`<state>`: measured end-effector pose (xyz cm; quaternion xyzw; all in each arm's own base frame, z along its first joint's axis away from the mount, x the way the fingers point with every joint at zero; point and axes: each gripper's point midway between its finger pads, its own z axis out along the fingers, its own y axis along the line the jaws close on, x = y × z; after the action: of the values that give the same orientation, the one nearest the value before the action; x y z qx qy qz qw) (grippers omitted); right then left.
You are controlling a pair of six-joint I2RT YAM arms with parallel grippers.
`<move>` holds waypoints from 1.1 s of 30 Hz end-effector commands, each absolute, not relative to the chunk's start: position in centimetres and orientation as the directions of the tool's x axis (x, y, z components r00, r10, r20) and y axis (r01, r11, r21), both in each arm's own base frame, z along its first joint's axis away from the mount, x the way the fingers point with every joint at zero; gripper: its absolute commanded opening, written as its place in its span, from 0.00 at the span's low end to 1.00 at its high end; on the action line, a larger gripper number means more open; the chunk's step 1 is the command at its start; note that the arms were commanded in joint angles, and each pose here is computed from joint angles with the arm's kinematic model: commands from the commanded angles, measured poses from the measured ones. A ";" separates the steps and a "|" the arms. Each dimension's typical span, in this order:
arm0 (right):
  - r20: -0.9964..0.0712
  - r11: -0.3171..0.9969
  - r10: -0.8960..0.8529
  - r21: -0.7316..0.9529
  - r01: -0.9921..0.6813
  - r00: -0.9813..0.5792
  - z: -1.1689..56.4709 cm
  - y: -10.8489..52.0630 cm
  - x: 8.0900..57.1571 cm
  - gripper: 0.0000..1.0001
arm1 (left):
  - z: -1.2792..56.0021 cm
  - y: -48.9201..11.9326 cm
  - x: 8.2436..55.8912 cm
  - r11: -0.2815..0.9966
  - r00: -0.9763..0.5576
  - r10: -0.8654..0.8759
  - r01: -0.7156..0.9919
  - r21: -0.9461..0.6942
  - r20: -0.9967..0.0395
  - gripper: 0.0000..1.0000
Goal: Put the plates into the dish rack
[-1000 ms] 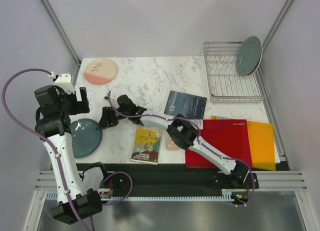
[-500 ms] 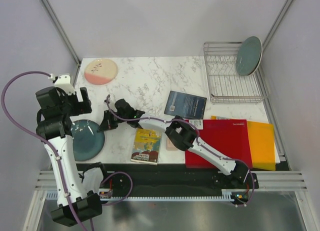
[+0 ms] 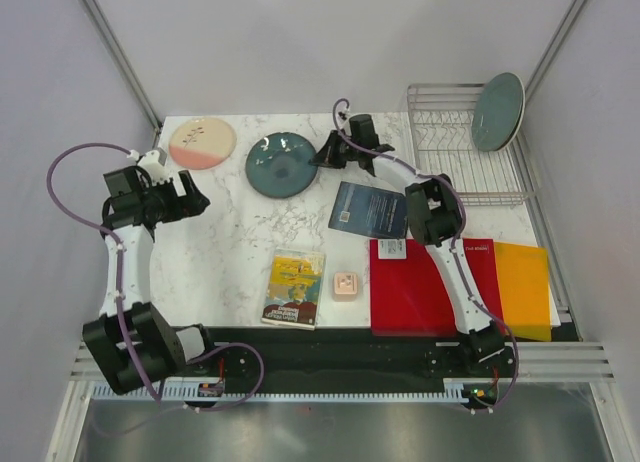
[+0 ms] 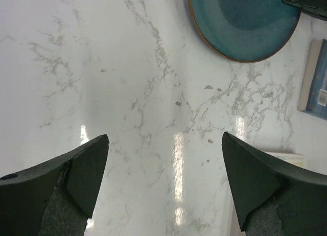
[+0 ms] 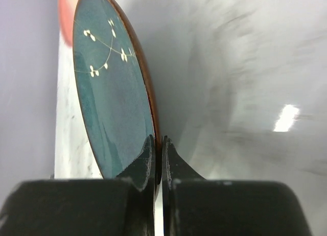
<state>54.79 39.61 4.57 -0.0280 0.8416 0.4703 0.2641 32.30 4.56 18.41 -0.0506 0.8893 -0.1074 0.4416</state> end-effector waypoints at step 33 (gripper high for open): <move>-0.995 0.998 -0.070 -0.069 0.009 0.071 50.2 0.7 56.2 0.00 | 15.0 -5.5 42.8 0.866 -0.640 -0.153 0.281 -0.414 -0.753 0.98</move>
<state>59.64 5.34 36.98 -0.0205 0.7877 0.0824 0.6102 40.88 -4.25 13.98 -0.0312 0.8655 -0.3219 0.3825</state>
